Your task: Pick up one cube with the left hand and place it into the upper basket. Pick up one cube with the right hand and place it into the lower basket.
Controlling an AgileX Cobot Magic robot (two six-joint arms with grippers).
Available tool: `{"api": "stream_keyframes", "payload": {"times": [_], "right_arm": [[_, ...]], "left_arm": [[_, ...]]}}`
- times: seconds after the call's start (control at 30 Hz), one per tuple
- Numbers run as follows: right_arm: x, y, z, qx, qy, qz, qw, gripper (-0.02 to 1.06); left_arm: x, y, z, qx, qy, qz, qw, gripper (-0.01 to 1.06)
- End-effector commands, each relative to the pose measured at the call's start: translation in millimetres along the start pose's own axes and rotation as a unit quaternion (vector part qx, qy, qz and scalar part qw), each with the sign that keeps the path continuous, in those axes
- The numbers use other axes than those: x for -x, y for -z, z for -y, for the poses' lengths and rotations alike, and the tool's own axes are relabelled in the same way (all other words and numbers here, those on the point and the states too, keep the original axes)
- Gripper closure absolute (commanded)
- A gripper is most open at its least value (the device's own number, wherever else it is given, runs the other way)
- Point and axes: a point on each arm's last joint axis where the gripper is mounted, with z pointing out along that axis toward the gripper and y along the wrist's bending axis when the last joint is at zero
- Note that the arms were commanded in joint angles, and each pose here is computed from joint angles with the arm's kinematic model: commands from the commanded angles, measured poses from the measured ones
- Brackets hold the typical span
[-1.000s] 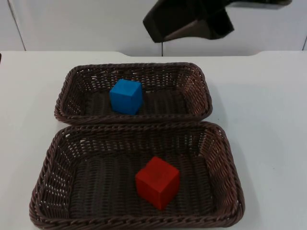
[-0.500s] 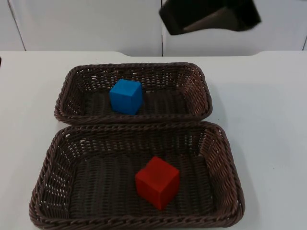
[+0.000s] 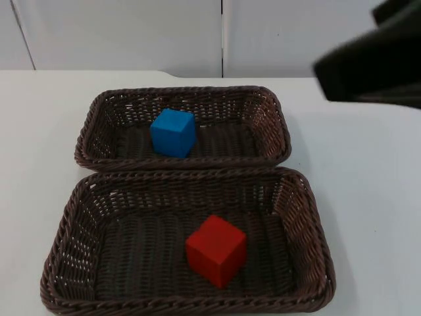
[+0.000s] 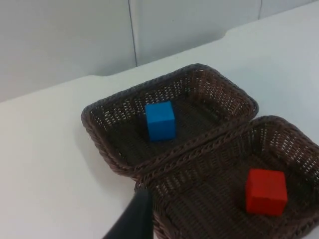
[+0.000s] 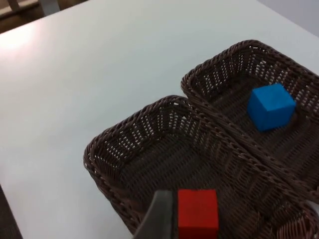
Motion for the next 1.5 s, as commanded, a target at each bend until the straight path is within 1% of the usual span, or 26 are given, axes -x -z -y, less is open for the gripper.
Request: {"api": "stream_keyframes", "payload": {"times": [0.0, 0.23, 0.3, 0.4, 0.47, 0.5, 0.53, 0.6, 0.67, 0.77, 0.93, 1.07, 1.1, 1.2, 1.47], "right_arm": [[-6.0, 13.3, -1.7, 0.0, 0.007, 0.02, 0.9998, 0.26], [-26.5, 45.0, -3.8, -0.003, 0.008, 0.056, 0.9984, 0.26], [-29.0, 50.2, -4.2, -0.003, 0.008, 0.064, 0.9979, 0.26], [-37.7, 65.6, -5.2, -0.004, 0.009, 0.082, 0.9966, 0.26], [-43.5, 74.7, -5.9, -0.004, 0.009, 0.093, 0.9956, 0.26], [-43.5, 74.7, -5.9, -0.004, 0.009, 0.093, 0.9956, 0.26], [-47.6, 79.3, -6.4, -0.004, 0.01, 0.096, 0.9954, 0.26], [-52.7, 90.3, -7.2, -0.003, 0.011, 0.103, 0.9947, 0.26], [-58.2, 100.2, -8.2, -0.001, 0.011, 0.099, 0.995, 0.26], [-63.5, 110.2, -9.1, 0.0, 0.012, 0.1, 0.9949, 0.26], [-73.8, 128.7, -10.7, 0.002, 0.013, 0.108, 0.994, 0.26], [-81.9, 139.8, -11.8, 0.004, 0.014, 0.11, 0.9939, 0.26], [-85.0, 142.6, -12.3, 0.005, 0.013, 0.106, 0.9943, 0.26], [-97.3, 152.5, -12.1, 0.001, -0.007, 0.09, 0.996, 0.26], [-116.7, 164.9, -13.6, 0.003, -0.012, 0.057, 0.9983, 0.26]], "left_arm": [[-7.5, 9.3, 2.9, -0.006, 0.001, 0.0, 1.0, 0.0], [-26.1, 31.8, 8.8, -0.016, -0.003, 0.002, 1.0, 0.0], [-28.0, 34.3, 8.9, -0.014, -0.006, 0.005, 1.0, 0.0], [-38.5, 36.9, 9.3, -0.01, -0.01, 0.02, 1.0, 0.0], [-50.5, 32.6, 8.6, -0.005, -0.01, 0.016, 1.0, 0.0], [-50.5, 32.6, 8.6, -0.005, -0.01, 0.016, 1.0, 0.0], [-55.5, 28.6, 7.6, -0.002, -0.004, -0.001, 1.0, 0.0], [-56.9, 29.3, 4.9, 0.013, 0.003, -0.01, 1.0, 0.0], [-58.9, 28.1, 1.1, 0.034, 0.015, -0.017, 0.999, 0.0], [-59.1, 28.3, -0.4, 0.042, 0.023, -0.017, 0.999, 0.0], [-60.0, 27.7, -0.4, 0.042, 0.023, -0.021, 0.999, 0.0], [-65.6, 23.9, -0.8, 0.043, 0.022, -0.04, 0.998, 0.0], [-65.6, 23.9, -0.8, 0.043, 0.022, -0.04, 0.998, 0.0], [-65.6, 23.9, -0.8, 0.043, 0.022, -0.04, 0.998, 0.0], [-65.6, 23.9, -0.8, 0.043, 0.022, -0.04, 0.998, 0.0]]}}
